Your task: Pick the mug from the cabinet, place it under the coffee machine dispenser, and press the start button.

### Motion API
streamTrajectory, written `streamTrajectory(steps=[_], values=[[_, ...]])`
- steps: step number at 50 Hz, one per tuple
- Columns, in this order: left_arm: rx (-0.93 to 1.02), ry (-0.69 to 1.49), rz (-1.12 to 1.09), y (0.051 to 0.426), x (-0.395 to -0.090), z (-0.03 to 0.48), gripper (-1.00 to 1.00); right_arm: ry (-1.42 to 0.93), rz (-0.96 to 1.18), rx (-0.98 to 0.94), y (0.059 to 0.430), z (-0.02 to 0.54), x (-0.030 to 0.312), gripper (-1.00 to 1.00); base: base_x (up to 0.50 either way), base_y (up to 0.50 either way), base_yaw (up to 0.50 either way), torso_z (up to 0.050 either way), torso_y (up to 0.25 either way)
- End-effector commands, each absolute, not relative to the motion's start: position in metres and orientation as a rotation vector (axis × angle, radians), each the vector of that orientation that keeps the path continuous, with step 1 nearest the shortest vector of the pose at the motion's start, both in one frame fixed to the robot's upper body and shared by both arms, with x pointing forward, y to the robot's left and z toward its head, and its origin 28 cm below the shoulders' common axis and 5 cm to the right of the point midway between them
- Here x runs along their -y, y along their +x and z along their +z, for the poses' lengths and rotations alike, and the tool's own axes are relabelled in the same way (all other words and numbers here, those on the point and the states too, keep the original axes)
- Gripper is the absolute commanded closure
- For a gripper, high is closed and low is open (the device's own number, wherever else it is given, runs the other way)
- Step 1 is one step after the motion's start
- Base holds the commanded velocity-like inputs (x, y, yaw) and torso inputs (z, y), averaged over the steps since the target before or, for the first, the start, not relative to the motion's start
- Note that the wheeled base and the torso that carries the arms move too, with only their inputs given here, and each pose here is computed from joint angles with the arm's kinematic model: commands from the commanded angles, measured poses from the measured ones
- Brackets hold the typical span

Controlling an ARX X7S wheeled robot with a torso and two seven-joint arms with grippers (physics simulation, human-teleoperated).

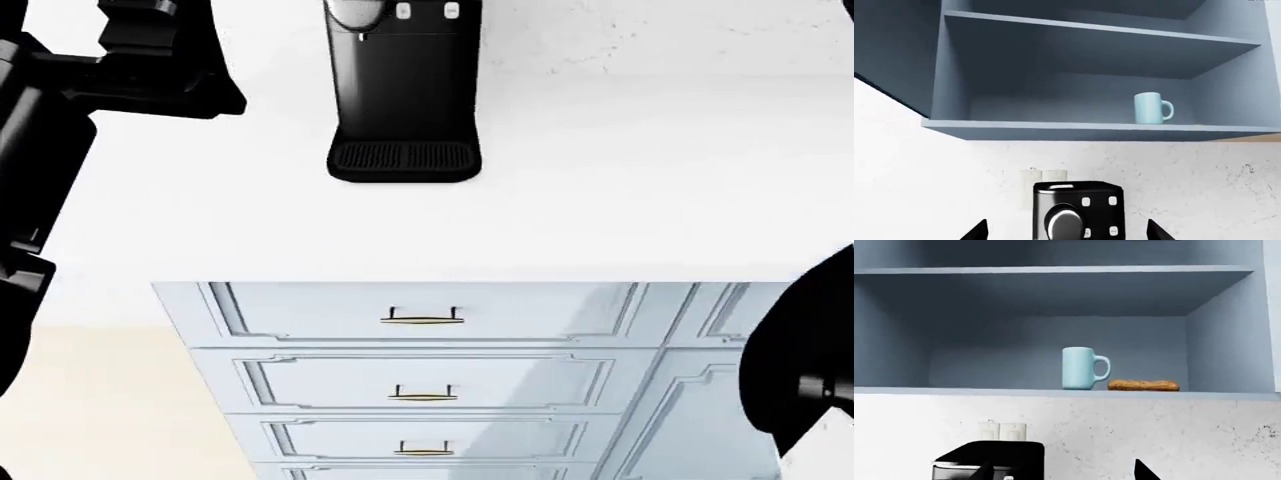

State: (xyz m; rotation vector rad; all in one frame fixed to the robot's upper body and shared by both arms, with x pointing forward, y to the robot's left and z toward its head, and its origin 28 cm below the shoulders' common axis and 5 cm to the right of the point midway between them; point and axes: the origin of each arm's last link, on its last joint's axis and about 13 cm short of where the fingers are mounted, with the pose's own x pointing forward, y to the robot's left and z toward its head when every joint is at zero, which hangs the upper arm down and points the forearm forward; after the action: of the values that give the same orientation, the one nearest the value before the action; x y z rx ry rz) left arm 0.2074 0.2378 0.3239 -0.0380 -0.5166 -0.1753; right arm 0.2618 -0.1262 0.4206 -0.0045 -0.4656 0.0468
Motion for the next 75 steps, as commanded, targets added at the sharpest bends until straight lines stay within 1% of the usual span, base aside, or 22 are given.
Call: streamTrajectory(steps=[1, 6, 10, 12, 13, 15, 19, 24, 27, 29, 31, 38, 41, 45, 54, 65, 75], values=[[0.516, -0.031, -0.186, 0.206, -0.238, 0.323, -1.0, -0.041, -0.012, 0.536, 0.279, 0.475, 0.127, -1.0, 0.0, 0.5, 0.0, 0.041, 0.111], [0.507, -0.036, -0.188, 0.207, -0.239, 0.323, -1.0, -0.097, -0.075, 0.609, 0.29, 0.527, 0.127, -1.0, 0.0, 0.28, 0.0, 0.042, 0.11], [0.482, -0.037, -0.199, 0.206, -0.237, 0.323, -1.0, -0.169, -0.115, 0.617, 0.299, 0.571, 0.126, -1.0, 0.0, 0.0, 0.0, 0.04, 0.096], [0.474, -0.035, -0.205, 0.204, -0.236, 0.323, -1.0, -0.155, -0.127, 0.659, 0.295, 0.593, 0.123, -1.0, 0.0, 0.0, 0.0, 0.01, 0.003], [0.475, -0.034, -0.208, 0.203, -0.236, 0.324, -1.0, -0.135, -0.144, 0.599, 0.302, 0.587, 0.127, -1.0, 0.0, 0.0, 0.0, 0.0, 0.0], [0.478, -0.025, -0.212, 0.201, -0.235, 0.324, -1.0, -0.153, -0.157, 0.584, 0.299, 0.588, 0.126, -1.0, 0.0, 0.0, 0.0, 0.0, 0.0], [0.483, -0.009, -0.217, 0.198, -0.234, 0.322, -1.0, -0.087, -0.168, 0.564, 0.297, 0.588, 0.126, -1.0, 0.0, 0.0, 0.0, 0.0, 0.0], [0.483, 0.0, -0.219, 0.198, -0.234, 0.321, -1.0, -0.031, -0.122, 0.545, 0.3, 0.584, 0.131, -1.0, 0.0, 0.0, 0.0, 0.0, 0.0], [0.484, 0.003, -0.221, 0.198, -0.234, 0.321, -1.0, -0.068, -0.092, 0.556, 0.303, 0.583, 0.132, -1.0, 0.0, 0.0, 0.0, 0.0, 0.0], [0.483, 0.005, -0.222, 0.198, -0.233, 0.32, -1.0, -0.084, -0.072, 0.528, 0.304, 0.581, 0.133, -1.0, 0.0, 0.0, 0.0, 0.0, 0.0], [0.483, 0.008, -0.223, 0.198, -0.233, 0.32, -1.0, -0.044, -0.033, 0.522, 0.302, 0.582, 0.133, -1.0, 0.0, 0.0, 0.0, 0.0, 0.0], [0.487, 0.015, -0.224, 0.198, -0.233, 0.32, -1.0, -0.035, 0.064, 0.466, 0.301, 0.579, 0.134, -1.0, 0.0, 0.0, 0.0, 0.0, 0.0], [0.489, 0.018, -0.224, 0.197, -0.233, 0.321, -1.0, -0.036, 0.089, 0.471, 0.302, 0.578, 0.136, -1.0, 0.0, -0.18, 0.0, 0.0, 0.0], [0.491, 0.02, -0.225, 0.197, -0.233, 0.321, -1.0, -0.025, 0.061, 0.471, 0.302, 0.578, 0.14, -1.0, 0.0, -0.44, 0.0, 0.0, 0.0], [0.488, 0.027, -0.22, 0.198, -0.234, 0.318, -1.0, -0.019, 0.037, 0.481, 0.302, 0.578, 0.142, -1.0, 0.0, 0.0, 0.0, 0.0, 0.0], [0.497, 0.028, -0.217, 0.197, -0.234, 0.319, -1.0, -0.031, 0.015, 0.485, 0.302, 0.578, 0.144, -1.0, 0.29, 0.0, 0.0, 0.0, 0.0], [0.609, 0.01, -0.129, 0.188, -0.25, 0.341, -1.0, -0.045, 0.006, 0.489, 0.302, 0.579, 0.144, -1.0, 0.31, 0.0, 0.0, 0.0, 0.0]])
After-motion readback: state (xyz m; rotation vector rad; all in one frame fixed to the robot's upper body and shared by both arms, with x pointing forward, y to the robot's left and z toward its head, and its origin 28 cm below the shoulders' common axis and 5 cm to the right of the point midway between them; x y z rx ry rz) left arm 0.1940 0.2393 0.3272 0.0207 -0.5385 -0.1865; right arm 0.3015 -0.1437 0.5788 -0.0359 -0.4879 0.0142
